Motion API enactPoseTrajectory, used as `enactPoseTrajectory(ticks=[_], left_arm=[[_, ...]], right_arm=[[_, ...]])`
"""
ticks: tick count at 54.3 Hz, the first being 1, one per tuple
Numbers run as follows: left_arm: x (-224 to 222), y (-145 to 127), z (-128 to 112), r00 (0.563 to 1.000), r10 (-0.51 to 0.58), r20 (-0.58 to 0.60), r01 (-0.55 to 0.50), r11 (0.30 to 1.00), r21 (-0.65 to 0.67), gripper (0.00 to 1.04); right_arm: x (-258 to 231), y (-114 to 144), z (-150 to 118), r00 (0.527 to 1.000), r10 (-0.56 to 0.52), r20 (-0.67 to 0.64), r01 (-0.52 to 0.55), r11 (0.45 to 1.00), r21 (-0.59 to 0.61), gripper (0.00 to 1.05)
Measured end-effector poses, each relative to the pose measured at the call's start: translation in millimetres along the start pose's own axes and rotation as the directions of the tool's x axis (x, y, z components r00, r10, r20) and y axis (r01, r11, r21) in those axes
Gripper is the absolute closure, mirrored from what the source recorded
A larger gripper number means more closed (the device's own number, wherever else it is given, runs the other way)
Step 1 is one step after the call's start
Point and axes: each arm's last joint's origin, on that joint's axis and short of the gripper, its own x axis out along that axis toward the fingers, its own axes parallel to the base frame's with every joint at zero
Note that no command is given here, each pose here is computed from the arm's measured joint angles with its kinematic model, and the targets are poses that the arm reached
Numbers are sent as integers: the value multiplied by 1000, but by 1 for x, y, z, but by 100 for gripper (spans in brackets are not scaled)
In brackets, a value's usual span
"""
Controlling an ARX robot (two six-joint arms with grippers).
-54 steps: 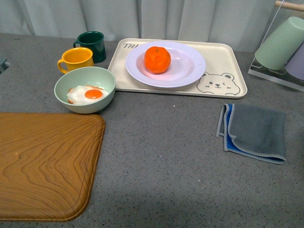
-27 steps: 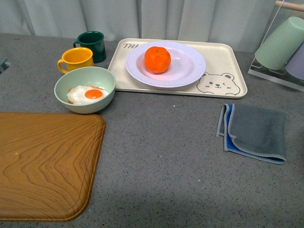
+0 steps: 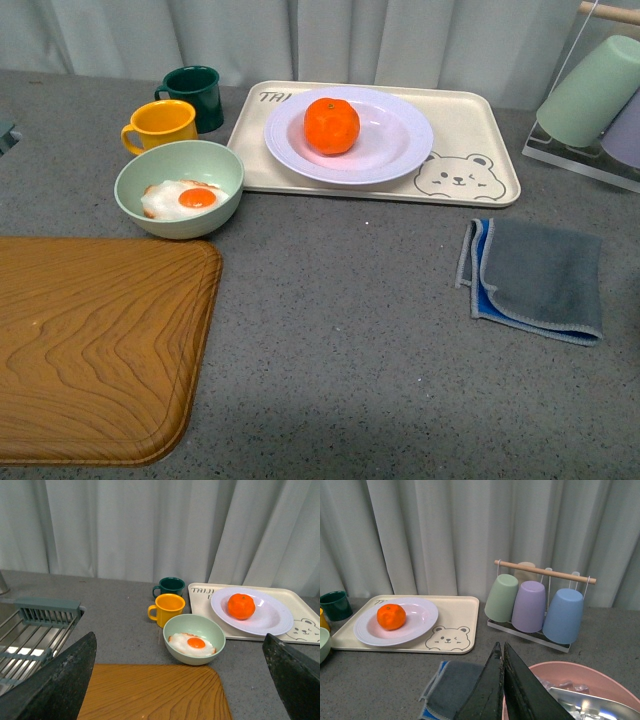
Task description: Place orange and plate with both arms
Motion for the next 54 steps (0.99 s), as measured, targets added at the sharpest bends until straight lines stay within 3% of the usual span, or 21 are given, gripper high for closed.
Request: enactPoseTrajectory(ticks=[7,10,30,37,54], left_arm=[[0,0,0,1000,0,0,0,1000,0,7],[0,0,0,1000,0,0,0,1000,0,7],[0,0,0,1000,0,0,0,1000,0,7],[0,0,0,1000,0,0,0,1000,0,7],[0,0,0,1000,0,0,0,1000,0,7]], right_arm=[[0,0,0,1000,0,-2,0,1000,0,104],[0,0,0,1000,0,-2,0,1000,-1,97],[0,0,0,1000,0,-2,0,1000,-1,35],[0,0,0,1000,0,-1,0,1000,0,8],[0,0,0,1000,0,-1,0,1000,0,9]])
